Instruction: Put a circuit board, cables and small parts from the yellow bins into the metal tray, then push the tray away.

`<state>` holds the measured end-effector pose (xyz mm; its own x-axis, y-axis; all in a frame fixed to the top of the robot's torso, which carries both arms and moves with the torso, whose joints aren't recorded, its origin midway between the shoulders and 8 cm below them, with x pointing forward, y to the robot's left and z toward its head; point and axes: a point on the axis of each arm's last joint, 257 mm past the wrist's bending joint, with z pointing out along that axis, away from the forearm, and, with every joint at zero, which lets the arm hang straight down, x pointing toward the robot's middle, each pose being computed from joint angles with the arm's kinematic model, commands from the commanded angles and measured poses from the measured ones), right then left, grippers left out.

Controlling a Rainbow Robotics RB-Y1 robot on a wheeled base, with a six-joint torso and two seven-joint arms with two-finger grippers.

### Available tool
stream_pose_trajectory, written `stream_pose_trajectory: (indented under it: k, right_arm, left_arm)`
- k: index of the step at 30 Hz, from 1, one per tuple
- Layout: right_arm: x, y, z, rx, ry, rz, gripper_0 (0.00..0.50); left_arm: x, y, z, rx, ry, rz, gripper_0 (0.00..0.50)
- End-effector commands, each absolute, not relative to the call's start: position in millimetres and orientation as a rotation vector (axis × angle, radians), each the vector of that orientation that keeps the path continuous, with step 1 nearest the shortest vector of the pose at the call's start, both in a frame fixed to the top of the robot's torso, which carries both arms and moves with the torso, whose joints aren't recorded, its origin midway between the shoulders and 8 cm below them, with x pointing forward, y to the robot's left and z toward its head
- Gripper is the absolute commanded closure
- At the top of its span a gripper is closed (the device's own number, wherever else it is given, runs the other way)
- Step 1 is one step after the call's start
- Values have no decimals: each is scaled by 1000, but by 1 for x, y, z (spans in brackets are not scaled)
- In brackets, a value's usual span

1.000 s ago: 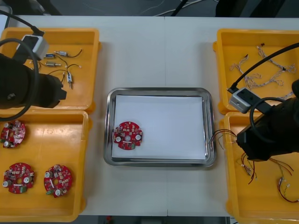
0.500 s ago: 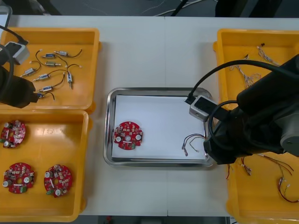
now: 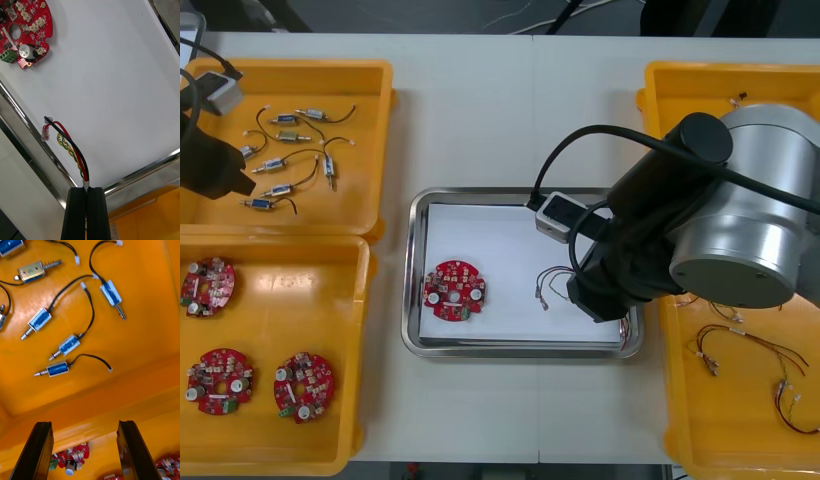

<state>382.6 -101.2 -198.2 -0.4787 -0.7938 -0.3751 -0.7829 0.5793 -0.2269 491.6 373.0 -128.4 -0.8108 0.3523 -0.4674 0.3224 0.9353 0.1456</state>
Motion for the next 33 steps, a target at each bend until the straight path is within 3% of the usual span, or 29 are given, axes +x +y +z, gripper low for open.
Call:
stream_pose_trajectory:
  k: [1, 7, 10, 21, 25, 33]
  right_arm:
    - [394, -82, -197, -1430, 2235, -98, 500]
    - [406, -79, -206, -1509, 2187, -109, 500]
    - [410, -80, -216, -1606, 2147, -115, 500]
    - [406, -67, -238, -1831, 2011, -150, 500]
    - [404, -61, -244, -1843, 2002, -159, 500]
    - [407, -47, -269, -1865, 2005, -151, 500]
  left_arm:
    - [524, 388, -77, 813, 2413, 239, 0]
    - [541, 392, -80, 966, 2349, 311, 0]
    - [549, 398, -80, 1116, 2283, 425, 0]
    - [546, 418, -86, 1410, 2139, 652, 0]
    - [544, 422, -95, 1406, 2143, 656, 0]
    - [530, 426, -149, 1398, 2167, 587, 0]
